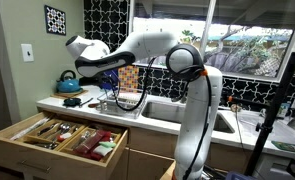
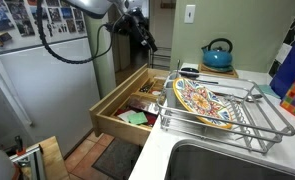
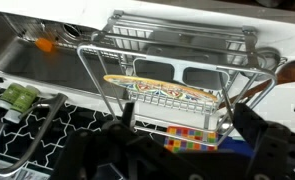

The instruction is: Take a spoon from the drawer and put it in the utensil holder on the plate stand

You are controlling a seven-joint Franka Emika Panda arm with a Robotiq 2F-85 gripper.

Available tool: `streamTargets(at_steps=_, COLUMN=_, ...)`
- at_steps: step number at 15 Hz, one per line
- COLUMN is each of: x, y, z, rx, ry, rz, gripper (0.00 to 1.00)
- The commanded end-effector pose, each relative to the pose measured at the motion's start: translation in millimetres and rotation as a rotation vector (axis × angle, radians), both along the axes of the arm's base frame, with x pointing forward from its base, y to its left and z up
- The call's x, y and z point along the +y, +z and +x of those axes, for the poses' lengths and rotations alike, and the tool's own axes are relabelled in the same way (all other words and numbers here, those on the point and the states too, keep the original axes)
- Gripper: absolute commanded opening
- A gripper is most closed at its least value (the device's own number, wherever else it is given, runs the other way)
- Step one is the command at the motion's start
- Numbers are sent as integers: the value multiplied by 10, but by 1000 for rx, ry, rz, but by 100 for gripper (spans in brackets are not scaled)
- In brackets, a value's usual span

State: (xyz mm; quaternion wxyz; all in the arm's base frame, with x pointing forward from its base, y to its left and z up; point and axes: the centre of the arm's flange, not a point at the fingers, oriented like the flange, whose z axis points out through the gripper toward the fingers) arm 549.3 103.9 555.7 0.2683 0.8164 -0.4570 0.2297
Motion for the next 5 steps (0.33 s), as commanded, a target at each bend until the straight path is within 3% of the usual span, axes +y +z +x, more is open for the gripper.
streamTargets(at_steps=1, x=-23, y=88, z=-11, rx=6, ry=-92, rz=69, gripper=100)
streamTargets(at_steps=2, x=-42, y=66, z=-11, rx=-33, ry=-82, rz=40, gripper=100)
streamTargets(at_steps=5, x=-25, y=91, z=-11, rx=-20, ry=-64, rz=35, gripper=100)
